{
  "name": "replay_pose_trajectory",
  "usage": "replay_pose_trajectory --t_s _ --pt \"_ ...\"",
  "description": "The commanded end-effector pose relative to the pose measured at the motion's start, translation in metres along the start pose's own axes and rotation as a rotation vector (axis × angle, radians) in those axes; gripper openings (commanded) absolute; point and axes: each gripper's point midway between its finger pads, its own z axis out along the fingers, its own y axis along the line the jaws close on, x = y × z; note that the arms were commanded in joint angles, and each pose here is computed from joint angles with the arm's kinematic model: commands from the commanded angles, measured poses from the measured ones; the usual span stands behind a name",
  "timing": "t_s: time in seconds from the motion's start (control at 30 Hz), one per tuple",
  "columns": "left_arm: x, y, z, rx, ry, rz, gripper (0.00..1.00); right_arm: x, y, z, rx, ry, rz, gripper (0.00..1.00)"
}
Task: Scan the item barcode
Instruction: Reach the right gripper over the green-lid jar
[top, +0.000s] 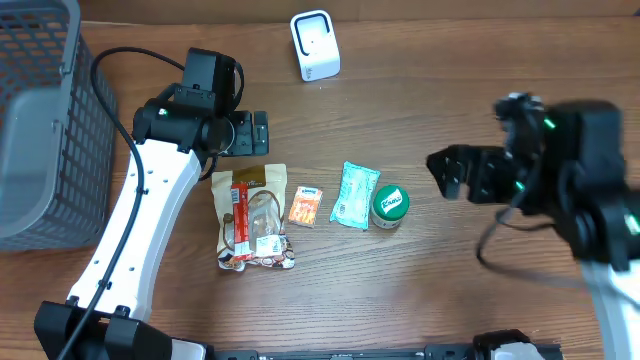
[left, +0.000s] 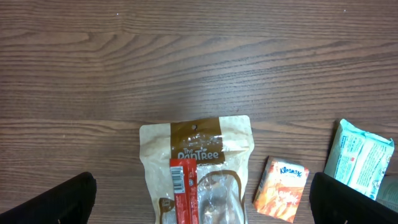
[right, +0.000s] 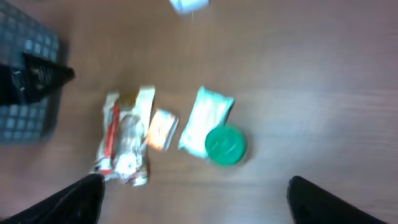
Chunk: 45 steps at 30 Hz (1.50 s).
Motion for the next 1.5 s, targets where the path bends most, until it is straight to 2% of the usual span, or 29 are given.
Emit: replay_pose_trajectory --t_s 0.0,0.07,0.17,0.33,0.57,1.13,1.3,1.47 --pt "-0.004 0.0 -0.005 -0.005 -0.017 0.007 1.0 0.004 0.005 0.028 -0.063 0.127 0.106 0.76" --pt "-0.004 0.0 -0.005 -0.005 -0.017 0.007 1.0 0.01 -0.005 0.049 -0.021 0.214 0.221 0.78" --pt "-0.004 0.0 -0.005 -0.005 -0.017 0.007 1.0 0.024 -0.02 0.08 0.055 0.332 0.343 0.88" --pt "-0.004 0.0 -0.005 -0.005 -0.017 0.007 1.0 0.054 -0.045 0.118 0.277 0.438 0.412 0.89" --pt "-0.004 0.0 -0.005 -0.005 -0.017 0.007 1.0 0.07 -0.051 0.154 0.412 0.387 0.403 0.92" --pt "-0.004 0.0 -0.005 -0.005 -0.017 0.007 1.0 0.096 -0.045 0.201 0.383 0.339 0.378 0.91" --pt "-0.004 0.0 -0.005 -0.005 -0.017 0.007 1.0 0.105 -0.05 0.204 0.392 0.352 0.379 0.86" --pt "-0.004 0.0 -0.005 -0.005 -0.017 0.007 1.0 0.111 -0.054 0.21 0.389 0.348 0.379 0.86"
